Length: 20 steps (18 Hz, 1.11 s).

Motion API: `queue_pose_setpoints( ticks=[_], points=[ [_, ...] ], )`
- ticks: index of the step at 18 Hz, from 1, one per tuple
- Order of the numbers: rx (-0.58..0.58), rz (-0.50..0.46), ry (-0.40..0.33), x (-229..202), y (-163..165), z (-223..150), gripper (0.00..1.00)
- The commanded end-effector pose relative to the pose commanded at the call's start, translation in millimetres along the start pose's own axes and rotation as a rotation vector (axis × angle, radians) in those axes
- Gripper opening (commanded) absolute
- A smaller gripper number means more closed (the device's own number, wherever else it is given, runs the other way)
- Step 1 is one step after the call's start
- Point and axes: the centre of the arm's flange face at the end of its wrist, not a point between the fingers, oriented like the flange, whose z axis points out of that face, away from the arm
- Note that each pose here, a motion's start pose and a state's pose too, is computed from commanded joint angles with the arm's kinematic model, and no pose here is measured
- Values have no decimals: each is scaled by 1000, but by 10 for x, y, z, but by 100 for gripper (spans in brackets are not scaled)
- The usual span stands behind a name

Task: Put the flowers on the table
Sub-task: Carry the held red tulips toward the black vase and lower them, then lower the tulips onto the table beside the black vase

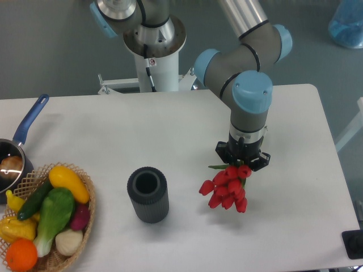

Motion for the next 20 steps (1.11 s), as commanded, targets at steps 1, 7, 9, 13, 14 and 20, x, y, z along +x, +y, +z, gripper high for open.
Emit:
queue_pose_setpoints(
  ticks=[1,7,9,13,14,20],
  points=[
    [-3,0,4,-3,0,37,34],
    [-4,0,6,-38,-9,91,41],
    [-5,0,7,-39,-9,100,42],
    [-4,-2,5,-49,-5,84,43],
    [-4,-2,5,-49,-5,84,49],
    [-4,-2,2,-59,2,83,67]
  ],
)
